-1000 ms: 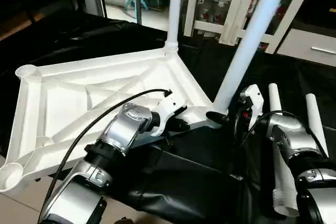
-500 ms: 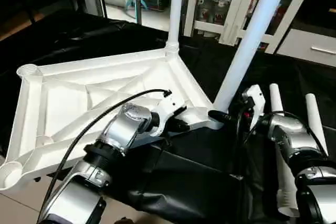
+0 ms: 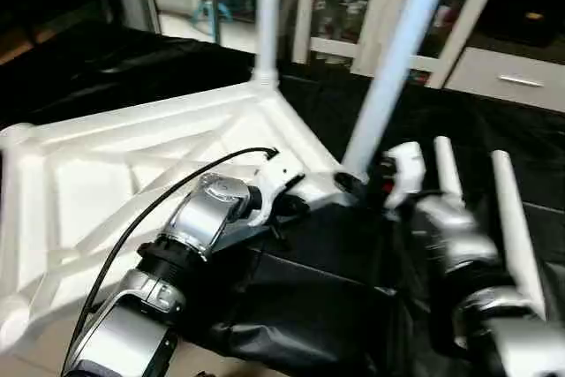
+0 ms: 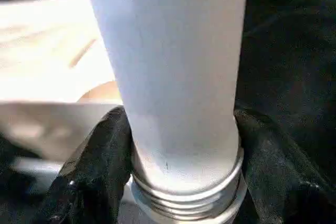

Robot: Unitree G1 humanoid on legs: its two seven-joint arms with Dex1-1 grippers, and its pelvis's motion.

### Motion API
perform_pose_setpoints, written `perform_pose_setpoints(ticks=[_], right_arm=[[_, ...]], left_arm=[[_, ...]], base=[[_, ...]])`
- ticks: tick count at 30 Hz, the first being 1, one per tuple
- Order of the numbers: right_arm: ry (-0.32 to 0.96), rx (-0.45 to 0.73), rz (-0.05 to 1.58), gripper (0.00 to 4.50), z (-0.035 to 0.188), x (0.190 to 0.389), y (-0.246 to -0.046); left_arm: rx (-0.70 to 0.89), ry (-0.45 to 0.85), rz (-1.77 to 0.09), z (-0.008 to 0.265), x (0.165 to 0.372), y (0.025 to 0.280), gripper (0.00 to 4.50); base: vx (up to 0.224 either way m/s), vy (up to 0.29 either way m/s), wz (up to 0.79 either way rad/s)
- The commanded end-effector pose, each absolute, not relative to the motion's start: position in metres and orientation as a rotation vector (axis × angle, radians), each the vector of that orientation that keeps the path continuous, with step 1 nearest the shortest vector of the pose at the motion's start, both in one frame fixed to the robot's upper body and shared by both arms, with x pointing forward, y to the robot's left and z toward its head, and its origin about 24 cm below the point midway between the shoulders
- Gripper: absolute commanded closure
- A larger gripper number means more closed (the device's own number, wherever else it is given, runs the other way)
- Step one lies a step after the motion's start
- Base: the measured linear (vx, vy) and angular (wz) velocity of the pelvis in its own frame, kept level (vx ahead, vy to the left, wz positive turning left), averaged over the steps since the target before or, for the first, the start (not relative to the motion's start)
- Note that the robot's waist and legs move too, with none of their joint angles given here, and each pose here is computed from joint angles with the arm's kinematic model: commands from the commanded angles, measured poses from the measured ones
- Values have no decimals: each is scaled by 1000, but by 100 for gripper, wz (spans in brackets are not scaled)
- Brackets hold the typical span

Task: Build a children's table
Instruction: Rotate leg to tighten

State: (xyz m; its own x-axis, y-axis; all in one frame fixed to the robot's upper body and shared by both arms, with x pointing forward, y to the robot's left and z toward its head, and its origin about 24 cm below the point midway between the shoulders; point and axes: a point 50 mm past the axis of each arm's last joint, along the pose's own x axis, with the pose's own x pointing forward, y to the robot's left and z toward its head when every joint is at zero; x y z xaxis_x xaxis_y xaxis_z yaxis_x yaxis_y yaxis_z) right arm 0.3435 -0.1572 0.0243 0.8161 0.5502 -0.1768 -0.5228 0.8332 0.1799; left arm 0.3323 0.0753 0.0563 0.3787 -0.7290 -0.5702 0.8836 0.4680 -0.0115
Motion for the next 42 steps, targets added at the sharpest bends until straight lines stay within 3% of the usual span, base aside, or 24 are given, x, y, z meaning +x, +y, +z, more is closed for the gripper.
perform_pose_setpoints(ticks=[1,4,6,8,16,22,23,24,25,31,38,39,42], right_arm=[[349,124,233,187,3,338,-183],[353,101,76,187,0,337,-174],[324,88,-178,187,0,333,-179],[304,80,-301,187,1,331,-178],[299,54,-282,187,6,329,-154],[227,25,-186,187,18,333,-144],[214,28,-170,152,20,333,-144],[214,28,-170,152,20,333,-144],[182,16,-165,117,25,332,-148],[127,-59,-184,71,32,321,-163],[81,-110,-178,71,41,294,-179],[68,-60,-89,71,45,281,-177],[63,-41,17,71,47,273,-172]], left_arm=[[284,586,-1168,51,322,62,450],[284,583,-1165,51,322,61,450],[284,581,-1164,51,323,60,450],[284,579,-1162,51,323,60,450],[281,578,-1159,50,324,59,450],[281,577,-1160,50,324,58,450],[282,576,-1160,50,324,58,450],[282,576,-1160,50,324,58,450],[283,575,-1160,50,324,59,450],[286,574,-1161,50,324,59,450],[290,565,-1171,49,323,57,450],[303,526,-1171,51,325,54,450],[329,486,-1172,52,327,52,450]], base=[[0,0,0],[0,0,0],[0,0,0],[0,0,0],[0,0,0],[0,0,0],[0,0,0],[0,0,0],[0,0,0],[0,0,0],[0,0,0],[0,0,0],[0,0,0]])
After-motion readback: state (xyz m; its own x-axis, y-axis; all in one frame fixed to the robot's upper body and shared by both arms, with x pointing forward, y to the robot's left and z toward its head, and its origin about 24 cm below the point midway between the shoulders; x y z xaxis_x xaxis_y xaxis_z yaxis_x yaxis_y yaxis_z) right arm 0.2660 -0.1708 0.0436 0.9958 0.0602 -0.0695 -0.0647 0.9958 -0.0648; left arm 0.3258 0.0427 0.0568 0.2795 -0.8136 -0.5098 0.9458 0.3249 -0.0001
